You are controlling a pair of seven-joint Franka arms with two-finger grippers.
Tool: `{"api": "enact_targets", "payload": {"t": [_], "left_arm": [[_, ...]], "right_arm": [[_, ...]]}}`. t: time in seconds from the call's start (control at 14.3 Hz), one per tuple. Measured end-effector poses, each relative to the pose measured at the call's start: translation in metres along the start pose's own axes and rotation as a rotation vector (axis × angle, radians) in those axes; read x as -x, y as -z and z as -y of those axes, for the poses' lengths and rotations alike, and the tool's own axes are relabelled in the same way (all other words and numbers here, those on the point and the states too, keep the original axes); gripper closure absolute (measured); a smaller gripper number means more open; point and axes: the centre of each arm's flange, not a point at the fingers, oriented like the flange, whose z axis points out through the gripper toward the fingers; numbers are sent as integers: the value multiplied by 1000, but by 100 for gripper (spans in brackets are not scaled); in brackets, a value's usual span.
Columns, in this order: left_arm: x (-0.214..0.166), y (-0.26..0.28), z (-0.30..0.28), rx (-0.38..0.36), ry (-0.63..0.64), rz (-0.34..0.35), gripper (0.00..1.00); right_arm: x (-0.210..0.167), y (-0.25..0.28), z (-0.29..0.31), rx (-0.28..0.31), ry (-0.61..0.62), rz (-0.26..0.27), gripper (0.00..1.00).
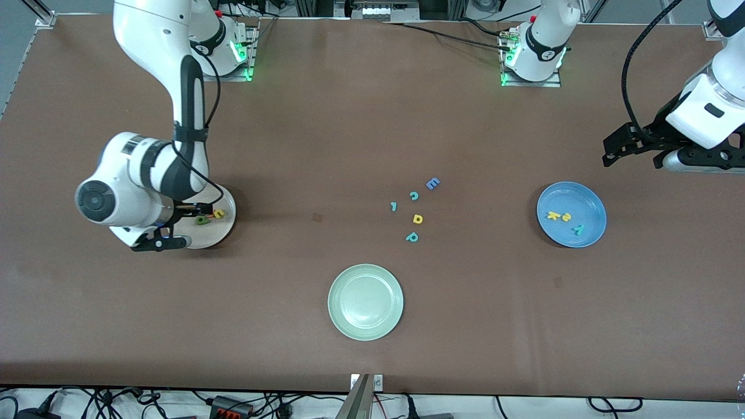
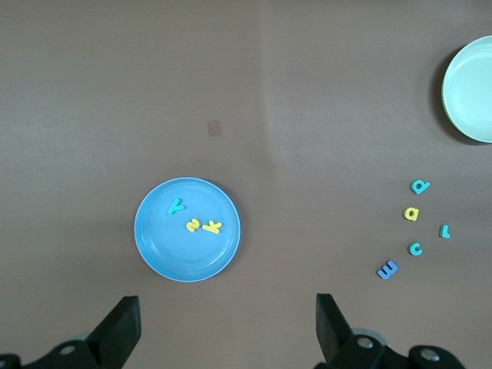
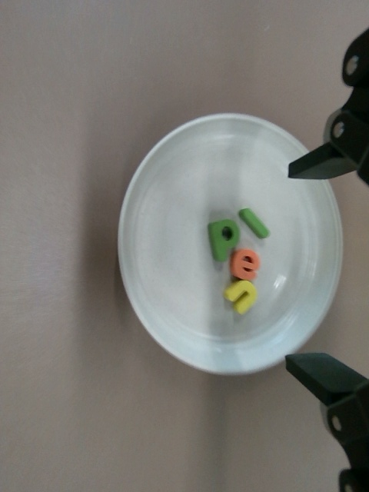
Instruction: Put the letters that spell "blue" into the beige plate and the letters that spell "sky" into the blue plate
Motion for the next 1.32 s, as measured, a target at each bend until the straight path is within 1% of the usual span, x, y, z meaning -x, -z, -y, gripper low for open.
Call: {"api": "enact_targets", "payload": {"t": [0.21, 0.42, 0.63, 0.77, 0.84, 0.98, 1.25, 1.32], "left_arm": [[0, 0, 0, 0, -1, 0, 0], [0, 0, -1, 0, -1, 0, 0], [0, 0, -1, 0, -1, 0, 0], [0, 0, -1, 0, -1, 0, 0], [0, 0, -1, 0, -1, 0, 0], [0, 0, -1, 0, -1, 0, 0], [0, 0, -2, 0, -2, 0, 0], [0, 0, -2, 0, -3, 0, 0]], "right_arm": [[-4, 40, 1, -12, -33, -36, 0], [-8, 52, 4, -19, -36, -59, 0], [-15, 60, 17, -79, -110, -88, 0], [-23, 68, 25, -108, -143, -85, 0], [-23, 74, 26, -102, -135, -83, 0], [-18, 102, 20, -87, -102, -105, 0], [10, 181, -20, -53, -44, -206, 0], [20, 198, -29, -51, -38, -221, 0]]}}
